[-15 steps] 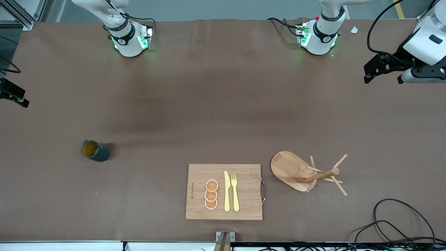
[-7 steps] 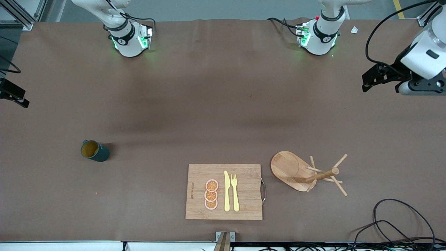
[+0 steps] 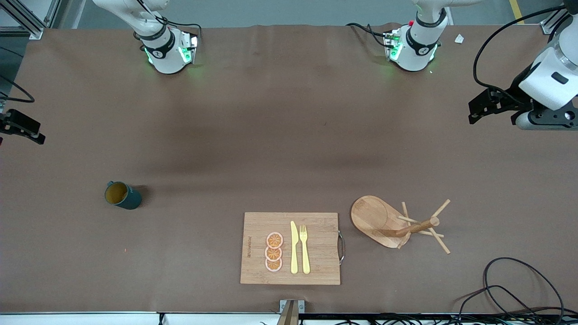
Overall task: Pass cup and hang on rack
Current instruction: 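Reach the right gripper toward the teal mug, then lower the right gripper and grasp the teal mug rim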
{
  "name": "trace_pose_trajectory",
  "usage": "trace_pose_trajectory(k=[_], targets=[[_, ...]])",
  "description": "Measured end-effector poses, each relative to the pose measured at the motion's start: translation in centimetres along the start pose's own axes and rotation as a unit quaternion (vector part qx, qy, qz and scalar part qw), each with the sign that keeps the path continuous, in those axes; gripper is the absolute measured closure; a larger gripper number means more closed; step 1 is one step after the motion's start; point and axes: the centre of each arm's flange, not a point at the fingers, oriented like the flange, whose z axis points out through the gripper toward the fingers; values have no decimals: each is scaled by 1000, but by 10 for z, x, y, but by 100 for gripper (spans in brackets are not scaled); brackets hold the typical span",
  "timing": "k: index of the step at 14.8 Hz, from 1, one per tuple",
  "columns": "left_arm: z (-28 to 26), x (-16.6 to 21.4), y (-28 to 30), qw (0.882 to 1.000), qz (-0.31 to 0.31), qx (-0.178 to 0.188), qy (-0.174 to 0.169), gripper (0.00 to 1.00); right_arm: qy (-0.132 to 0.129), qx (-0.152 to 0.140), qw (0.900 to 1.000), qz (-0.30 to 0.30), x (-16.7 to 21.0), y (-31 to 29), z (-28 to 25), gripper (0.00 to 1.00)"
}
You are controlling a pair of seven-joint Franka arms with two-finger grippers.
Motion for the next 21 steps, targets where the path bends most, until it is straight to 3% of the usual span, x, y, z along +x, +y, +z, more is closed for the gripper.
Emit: trace_pose_trajectory(k=[2, 4, 9, 13, 15, 21], targets=[[-2, -1, 0, 1000, 0, 0, 2, 0, -58, 6, 998, -8, 27, -7, 80, 0], [-3, -1, -1, 1000, -1, 0, 3, 0, -80, 7, 997, -13, 54, -11, 152, 0], [-3, -1, -3, 1000, -3, 0, 2, 0, -63, 36, 997, 37, 79, -25, 247, 0], [-2, -1, -3, 1000, -3, 0, 1, 0, -39, 40, 997, 60, 60, -24, 327, 0], [-1, 0, -3, 1000, -3, 0, 0, 0, -40, 36, 996, 65, 50, -21, 354, 4], [1, 0, 0, 1000, 0, 0, -2, 0, -45, 35, 996, 68, 48, -17, 363, 65]])
